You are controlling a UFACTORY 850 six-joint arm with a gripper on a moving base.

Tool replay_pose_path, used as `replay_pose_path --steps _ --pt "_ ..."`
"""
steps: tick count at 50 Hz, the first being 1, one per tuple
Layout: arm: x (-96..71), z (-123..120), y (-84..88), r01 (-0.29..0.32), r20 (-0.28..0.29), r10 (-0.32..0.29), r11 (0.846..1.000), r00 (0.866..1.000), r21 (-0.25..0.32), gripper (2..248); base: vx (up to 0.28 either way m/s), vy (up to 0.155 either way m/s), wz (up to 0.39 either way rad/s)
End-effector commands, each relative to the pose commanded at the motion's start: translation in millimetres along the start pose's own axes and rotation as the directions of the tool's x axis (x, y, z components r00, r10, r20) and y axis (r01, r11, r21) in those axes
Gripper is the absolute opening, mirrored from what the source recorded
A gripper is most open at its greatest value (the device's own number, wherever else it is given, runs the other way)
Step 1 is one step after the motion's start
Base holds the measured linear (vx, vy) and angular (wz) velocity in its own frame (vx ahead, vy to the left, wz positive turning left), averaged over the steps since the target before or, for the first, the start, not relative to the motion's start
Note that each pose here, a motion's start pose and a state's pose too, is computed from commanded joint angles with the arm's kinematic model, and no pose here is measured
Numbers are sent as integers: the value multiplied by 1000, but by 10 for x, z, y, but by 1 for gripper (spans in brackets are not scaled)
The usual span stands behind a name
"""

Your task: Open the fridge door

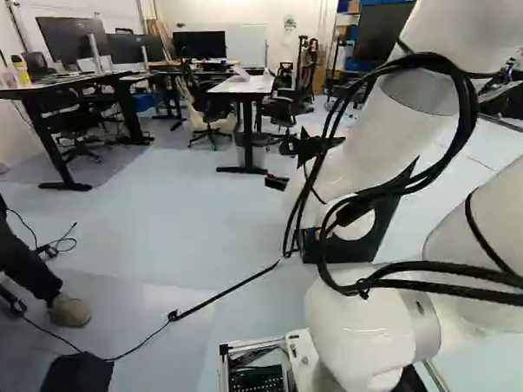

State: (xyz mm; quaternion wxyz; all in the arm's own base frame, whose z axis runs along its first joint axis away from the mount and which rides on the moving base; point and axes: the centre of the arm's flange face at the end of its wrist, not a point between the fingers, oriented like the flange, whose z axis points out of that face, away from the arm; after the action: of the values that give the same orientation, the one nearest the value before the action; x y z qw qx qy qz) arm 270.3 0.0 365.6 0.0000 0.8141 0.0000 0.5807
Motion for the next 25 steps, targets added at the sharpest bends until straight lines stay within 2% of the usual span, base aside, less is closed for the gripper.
replay_pose_path --steps 25 --pt "14 28 0 0 2 0 1000 1000 0 247 0 0 0"
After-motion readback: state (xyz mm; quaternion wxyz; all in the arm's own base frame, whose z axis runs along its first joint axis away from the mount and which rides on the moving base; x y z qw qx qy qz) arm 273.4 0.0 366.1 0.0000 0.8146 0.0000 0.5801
